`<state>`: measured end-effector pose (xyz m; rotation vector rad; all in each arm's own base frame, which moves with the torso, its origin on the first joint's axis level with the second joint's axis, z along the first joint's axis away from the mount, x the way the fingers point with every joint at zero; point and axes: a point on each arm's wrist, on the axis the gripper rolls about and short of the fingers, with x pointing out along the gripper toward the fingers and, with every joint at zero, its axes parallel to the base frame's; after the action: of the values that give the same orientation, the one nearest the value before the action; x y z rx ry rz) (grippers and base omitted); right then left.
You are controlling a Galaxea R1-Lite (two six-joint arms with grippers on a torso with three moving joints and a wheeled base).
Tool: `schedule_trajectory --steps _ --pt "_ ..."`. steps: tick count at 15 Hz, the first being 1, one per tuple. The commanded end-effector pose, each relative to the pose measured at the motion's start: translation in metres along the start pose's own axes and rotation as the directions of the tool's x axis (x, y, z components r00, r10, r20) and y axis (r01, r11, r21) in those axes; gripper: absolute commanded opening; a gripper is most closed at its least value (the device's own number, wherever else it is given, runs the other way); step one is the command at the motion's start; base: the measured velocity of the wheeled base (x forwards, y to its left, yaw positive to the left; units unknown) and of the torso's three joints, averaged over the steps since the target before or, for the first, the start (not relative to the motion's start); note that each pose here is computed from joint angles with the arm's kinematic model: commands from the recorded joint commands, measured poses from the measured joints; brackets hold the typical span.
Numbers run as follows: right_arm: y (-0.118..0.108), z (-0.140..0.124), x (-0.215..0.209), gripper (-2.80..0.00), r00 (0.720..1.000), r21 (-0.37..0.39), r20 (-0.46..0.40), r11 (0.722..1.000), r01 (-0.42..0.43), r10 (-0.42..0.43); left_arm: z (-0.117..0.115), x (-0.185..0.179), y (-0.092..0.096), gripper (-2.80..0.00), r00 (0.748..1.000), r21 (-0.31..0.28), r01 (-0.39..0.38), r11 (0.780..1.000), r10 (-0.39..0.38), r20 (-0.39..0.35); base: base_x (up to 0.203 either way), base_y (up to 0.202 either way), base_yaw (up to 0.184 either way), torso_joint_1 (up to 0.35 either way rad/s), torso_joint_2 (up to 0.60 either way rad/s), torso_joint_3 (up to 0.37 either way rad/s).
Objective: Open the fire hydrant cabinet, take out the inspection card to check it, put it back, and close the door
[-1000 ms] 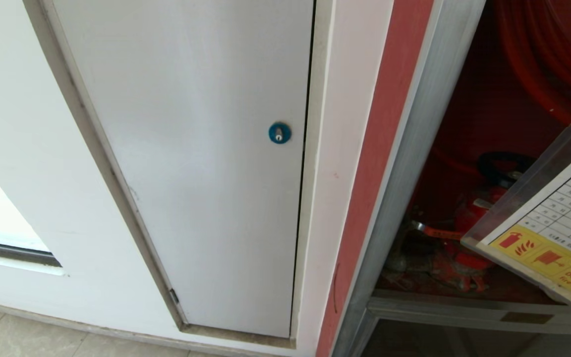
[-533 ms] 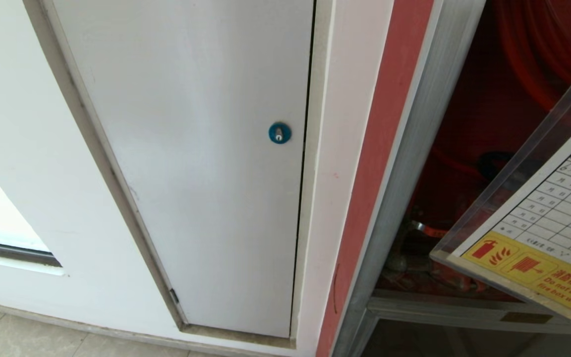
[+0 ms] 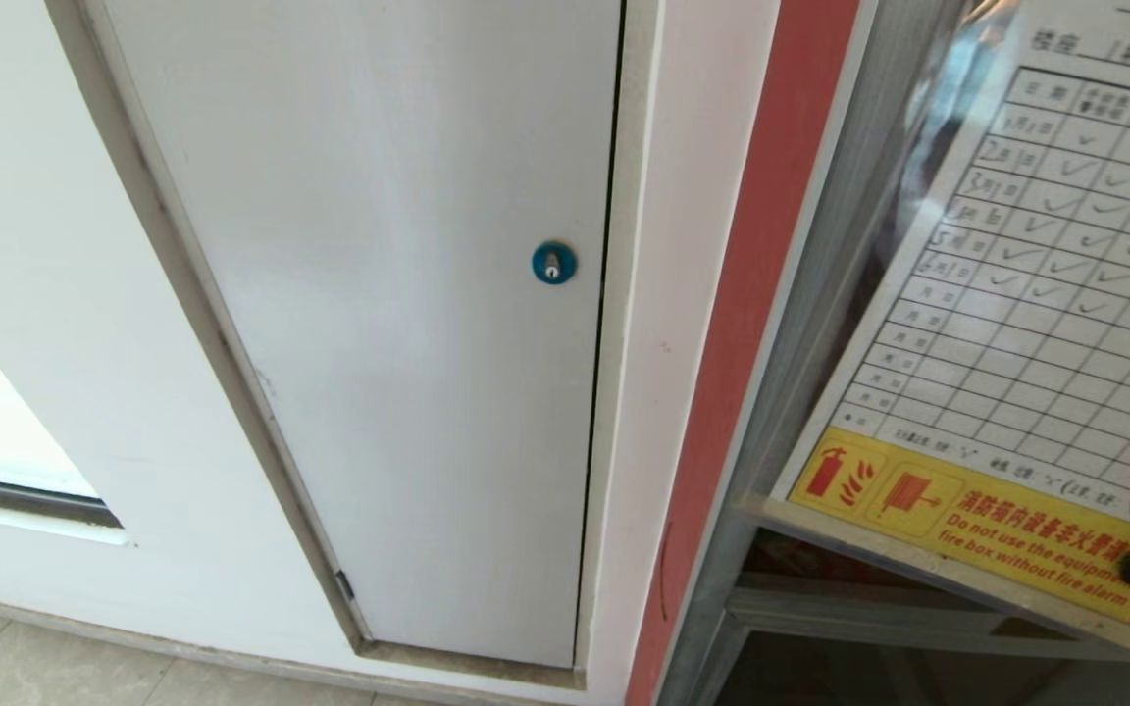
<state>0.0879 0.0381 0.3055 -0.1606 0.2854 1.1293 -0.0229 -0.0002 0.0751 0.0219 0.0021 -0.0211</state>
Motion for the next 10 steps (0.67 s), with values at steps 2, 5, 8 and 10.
schedule_trajectory --steps 2,5,8,10 --pt "-0.022 0.01 0.032 -2.8 0.994 0.059 -0.043 0.993 -0.101 0.103 0.0 0.0 0.0 -2.8 1.0 0.001 0.0 1.0 0.0 -0.001 0.0 0.0 0.0 0.0 0.0 0.0" --pt "-0.029 0.017 0.047 -2.8 0.986 0.061 -0.06 0.987 -0.15 0.154 0.0 0.0 0.0 -2.8 1.0 0.0 0.0 1.0 0.0 -0.001 0.0 0.0 0.0 0.0 0.0 0.0" --pt "-0.03 0.017 0.063 -2.8 0.973 0.089 -0.085 0.975 -0.205 0.213 0.0 0.0 0.0 -2.8 1.0 0.0 0.0 1.0 0.0 -0.001 0.0 0.0 0.0 0.0 0.0 0.0" --pt "-0.033 0.017 0.071 -2.8 0.969 0.098 -0.096 0.97 -0.22 0.23 0.0 0.0 0.0 -2.8 1.0 0.0 0.0 1.0 0.0 -0.001 0.0 0.0 0.0 0.0 0.0 0.0"
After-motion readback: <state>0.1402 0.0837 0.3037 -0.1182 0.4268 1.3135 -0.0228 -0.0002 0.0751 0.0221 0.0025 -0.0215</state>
